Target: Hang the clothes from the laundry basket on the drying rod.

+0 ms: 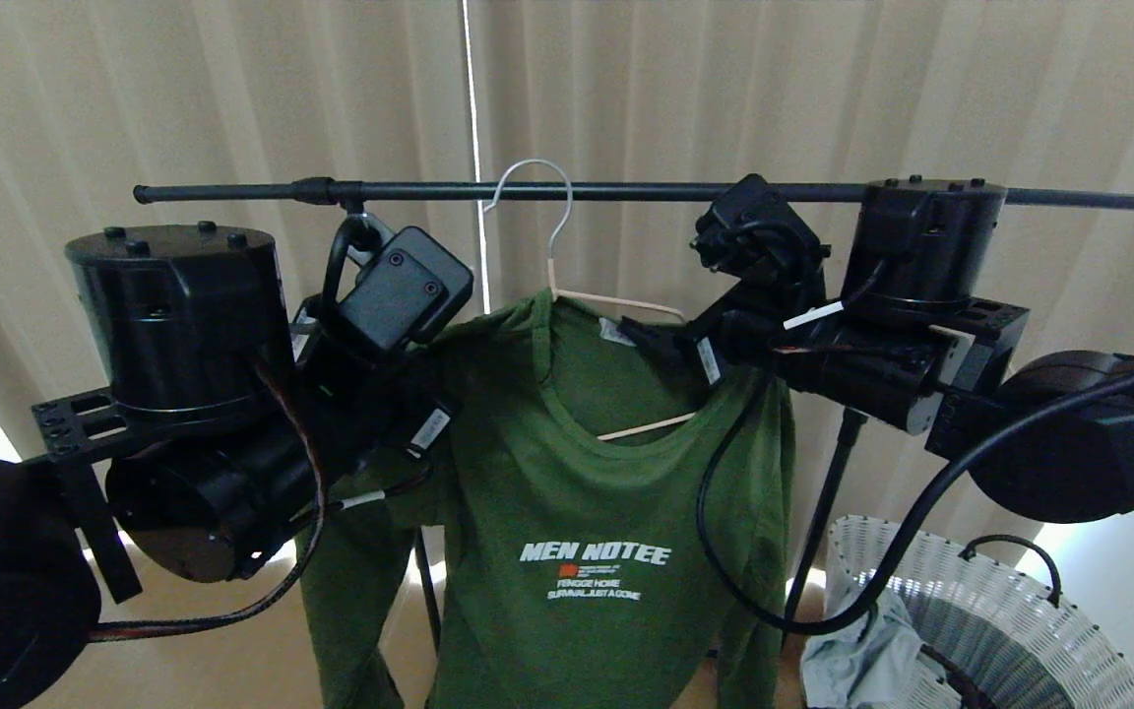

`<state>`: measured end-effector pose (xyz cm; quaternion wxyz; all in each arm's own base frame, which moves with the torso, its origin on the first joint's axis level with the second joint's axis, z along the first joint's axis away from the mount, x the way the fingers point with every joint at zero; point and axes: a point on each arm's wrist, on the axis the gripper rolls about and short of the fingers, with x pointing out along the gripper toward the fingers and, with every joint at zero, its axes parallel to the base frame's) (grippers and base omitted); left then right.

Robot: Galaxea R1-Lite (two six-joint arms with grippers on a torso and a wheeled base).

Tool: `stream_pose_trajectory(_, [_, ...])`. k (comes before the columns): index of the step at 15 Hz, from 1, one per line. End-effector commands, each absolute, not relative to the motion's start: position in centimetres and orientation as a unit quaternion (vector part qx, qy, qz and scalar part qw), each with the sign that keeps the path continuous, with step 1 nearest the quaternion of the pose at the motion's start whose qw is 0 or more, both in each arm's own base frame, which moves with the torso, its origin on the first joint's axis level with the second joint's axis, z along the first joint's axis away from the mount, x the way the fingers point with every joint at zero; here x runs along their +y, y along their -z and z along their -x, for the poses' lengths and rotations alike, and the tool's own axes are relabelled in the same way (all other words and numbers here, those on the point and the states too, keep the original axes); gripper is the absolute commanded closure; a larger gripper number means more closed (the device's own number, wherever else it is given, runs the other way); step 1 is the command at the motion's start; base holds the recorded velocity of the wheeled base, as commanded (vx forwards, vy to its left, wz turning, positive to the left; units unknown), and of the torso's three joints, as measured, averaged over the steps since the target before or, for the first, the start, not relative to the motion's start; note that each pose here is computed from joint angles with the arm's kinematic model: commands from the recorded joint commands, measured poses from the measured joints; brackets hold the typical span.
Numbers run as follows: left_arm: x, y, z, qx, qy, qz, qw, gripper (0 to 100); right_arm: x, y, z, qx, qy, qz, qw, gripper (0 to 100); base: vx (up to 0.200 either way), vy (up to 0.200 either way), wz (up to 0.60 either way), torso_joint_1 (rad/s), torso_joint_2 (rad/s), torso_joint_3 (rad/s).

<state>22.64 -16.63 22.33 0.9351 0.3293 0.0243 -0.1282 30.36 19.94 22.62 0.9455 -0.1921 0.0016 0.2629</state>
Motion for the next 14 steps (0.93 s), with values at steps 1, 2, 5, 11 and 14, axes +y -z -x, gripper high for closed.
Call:
stream_pose_trajectory(1, [-16.9,-22.3,-22.5,0.022,0.132,-0.330,0.934,100,20.4,-22.5,-30.0,0.001,-0.271,0.192,0.943,0,0.000,0.000,0.00,0.000,0.00,0.000])
stream_pose_trajectory(2, [-16.8,-22.3,-22.5,0.023,0.132,-0.330,0.934,100,20.4,-22.6,-29.9,0.000,-0.272,0.192,0.943,100,0.000,0.000,0.00,0.000,0.00,0.000])
stream_pose_trajectory(5, [-16.8,-22.3,-22.5,0.023,0.132,-0.331,0.934,100,20.6,-22.6,-29.7,0.000,-0.275,0.192,0.942,100,0.000,0.000,0.00,0.000,0.00,0.000])
stream_pose_trajectory(11, [-16.6,-22.5,-22.6,0.022,0.127,-0.325,0.937,100,20.7,-22.5,-29.1,0.000,-0.281,0.192,0.940,100,0.000,0.000,0.00,0.000,0.00,0.000])
stream_pose_trajectory(14, [-16.6,-22.7,-22.5,0.015,0.142,-0.318,0.937,100,20.1,-22.9,-28.5,-0.002,-0.279,0.191,0.941,100,0.000,0.000,0.00,0.000,0.00,0.000])
